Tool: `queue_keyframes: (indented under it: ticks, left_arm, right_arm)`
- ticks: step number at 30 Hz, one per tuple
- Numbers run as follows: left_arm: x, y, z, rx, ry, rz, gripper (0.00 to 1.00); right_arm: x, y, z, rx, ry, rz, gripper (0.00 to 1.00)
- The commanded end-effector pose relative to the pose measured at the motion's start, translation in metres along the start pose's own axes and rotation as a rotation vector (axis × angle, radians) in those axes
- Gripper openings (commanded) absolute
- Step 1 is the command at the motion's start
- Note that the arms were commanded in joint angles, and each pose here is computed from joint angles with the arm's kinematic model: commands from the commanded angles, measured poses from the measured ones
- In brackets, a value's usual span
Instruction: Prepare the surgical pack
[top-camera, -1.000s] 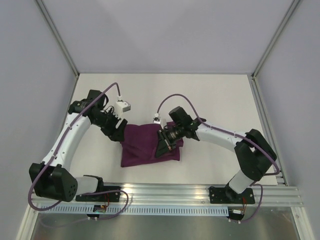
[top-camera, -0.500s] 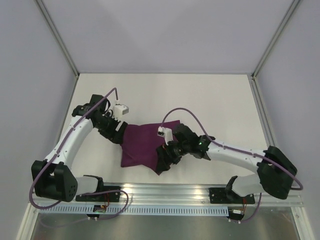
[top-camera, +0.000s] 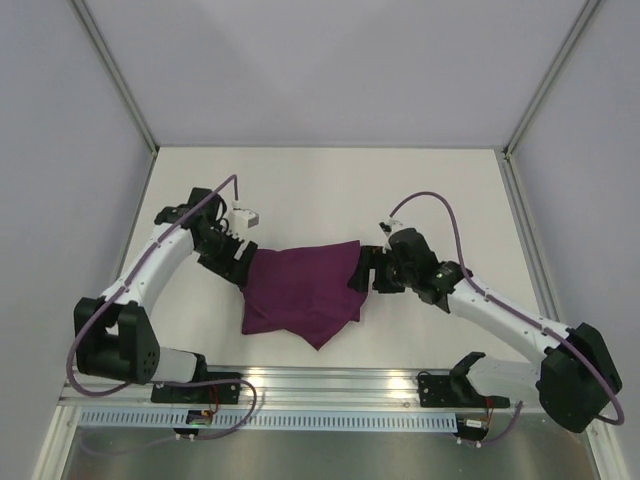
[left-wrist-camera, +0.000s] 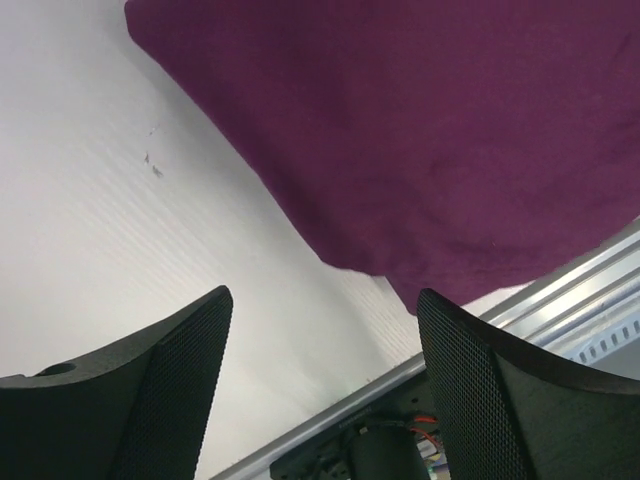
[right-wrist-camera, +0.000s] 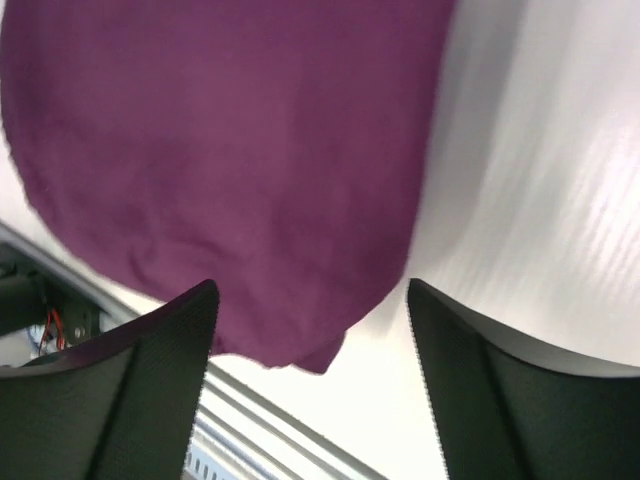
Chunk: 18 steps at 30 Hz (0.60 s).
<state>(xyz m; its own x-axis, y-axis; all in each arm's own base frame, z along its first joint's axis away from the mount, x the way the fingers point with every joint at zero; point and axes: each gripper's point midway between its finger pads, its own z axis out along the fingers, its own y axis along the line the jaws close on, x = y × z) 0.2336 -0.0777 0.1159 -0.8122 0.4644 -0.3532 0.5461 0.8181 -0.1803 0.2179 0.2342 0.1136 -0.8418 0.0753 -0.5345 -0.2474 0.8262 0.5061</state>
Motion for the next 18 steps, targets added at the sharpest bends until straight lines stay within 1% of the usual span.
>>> queue_keyframes:
  ticks: [1,2,4,5,7,8,9,10,11,12,13,14,15,16,17,18]
  left_arm:
    - [-0.03,0.01,0.012,0.018,-0.053,0.005,0.84]
    - [-0.028,0.013,0.022,0.026,-0.027,-0.002,0.85]
    - [-0.03,0.015,0.031,0.037,-0.019,-0.006,0.86]
    - [-0.027,0.016,0.04,0.052,0.005,-0.016,0.86]
    - [-0.027,0.014,0.048,0.081,0.003,-0.012,0.85]
    - [-0.021,0.012,0.056,0.101,0.019,-0.005,0.82]
    - [-0.023,0.012,0.061,0.113,0.005,0.004,0.79]
    - [-0.021,0.012,0.064,0.118,0.009,0.008,0.76]
    - [-0.014,0.012,0.07,0.127,0.03,0.007,0.61]
    - [-0.011,0.013,0.073,0.127,0.038,0.014,0.53]
    - [-0.009,0.013,0.076,0.13,0.043,0.021,0.46]
    - [-0.003,0.012,0.081,0.142,0.059,0.02,0.33]
    - [-0.001,0.01,0.083,0.157,0.06,0.022,0.26]
    - [0.001,0.009,0.086,0.163,0.065,0.027,0.19]
    - [0.002,0.01,0.087,0.161,0.064,0.029,0.07]
    - [0.002,0.013,0.088,0.147,0.064,0.035,0.03]
  right_arm:
    - [-0.027,-0.01,0.015,-0.002,-0.04,0.056,0.82]
    - [-0.031,-0.013,0.02,-0.005,-0.042,0.056,0.84]
    - [-0.041,-0.012,0.032,-0.053,-0.044,0.058,0.84]
    - [-0.036,-0.017,0.045,-0.054,-0.014,0.06,0.84]
    - [-0.037,-0.004,0.056,-0.142,-0.002,0.058,0.82]
    - [-0.027,-0.008,0.068,-0.15,0.037,0.076,0.8]
    - [-0.03,0.001,0.071,-0.208,0.025,0.079,0.73]
    - [-0.025,-0.001,0.076,-0.214,0.035,0.092,0.7]
    - [-0.022,-0.002,0.078,-0.22,0.035,0.101,0.66]
    - [-0.025,-0.002,0.08,-0.231,0.011,0.104,0.58]
    - [-0.015,-0.007,0.08,-0.225,0.02,0.133,0.53]
    - [-0.014,-0.008,0.079,-0.228,0.013,0.143,0.48]
    - [-0.014,-0.008,0.08,-0.236,-0.005,0.149,0.45]
    - [-0.012,-0.008,0.079,-0.236,-0.007,0.164,0.44]
    - [-0.006,-0.013,0.08,-0.228,0.0,0.174,0.43]
    - [-0.008,-0.014,0.081,-0.226,-0.016,0.176,0.42]
